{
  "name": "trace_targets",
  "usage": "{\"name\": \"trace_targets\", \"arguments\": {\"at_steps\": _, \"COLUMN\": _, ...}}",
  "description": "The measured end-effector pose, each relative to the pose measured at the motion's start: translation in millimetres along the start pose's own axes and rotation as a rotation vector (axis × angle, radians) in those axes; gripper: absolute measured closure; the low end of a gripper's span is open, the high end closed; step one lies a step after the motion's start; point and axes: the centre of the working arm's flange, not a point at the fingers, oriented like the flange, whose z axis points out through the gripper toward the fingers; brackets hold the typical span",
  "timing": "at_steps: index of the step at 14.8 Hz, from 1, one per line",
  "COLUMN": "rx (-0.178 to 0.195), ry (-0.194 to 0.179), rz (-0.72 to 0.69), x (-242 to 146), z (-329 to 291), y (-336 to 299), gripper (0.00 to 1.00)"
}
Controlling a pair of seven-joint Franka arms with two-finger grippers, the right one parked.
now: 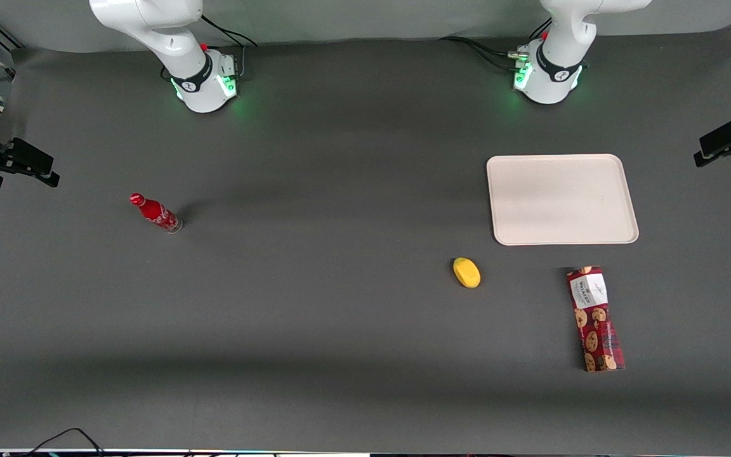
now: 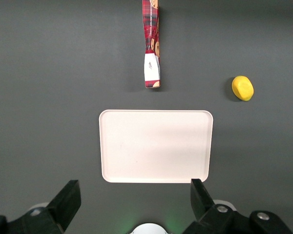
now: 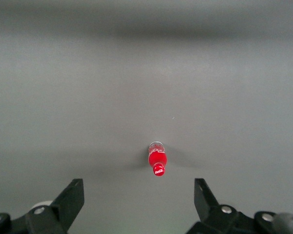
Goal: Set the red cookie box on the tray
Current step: 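Move the left gripper down toward the red plaid cookie box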
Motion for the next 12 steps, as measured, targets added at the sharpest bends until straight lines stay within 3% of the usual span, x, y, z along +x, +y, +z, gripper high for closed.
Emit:
{"name": "trace_targets", "arguments": {"at_steps": 5, "rx": 0.000, "ry": -0.020, "rz": 0.003, "x": 1, "z": 9, "y": 2, "gripper": 0.00}}
{"name": "trace_targets", "arguments": {"at_steps": 6, "rx": 0.000, "ry": -0.016, "rz": 0.003, "x": 2, "z": 10, "y": 2, "gripper": 0.00}}
{"name": "trace_targets", "arguments": {"at_steps": 9, "rx": -0.003, "ry": 0.046, "rz": 0.002, "x": 25, "z": 24, "y": 2, "gripper": 0.00}}
{"name": "trace_targets", "arguments": {"at_steps": 12, "rx": 0.003, "ry": 0.047, "rz": 0.000, "x": 77, "z": 89, "y": 4, "gripper": 0.00}}
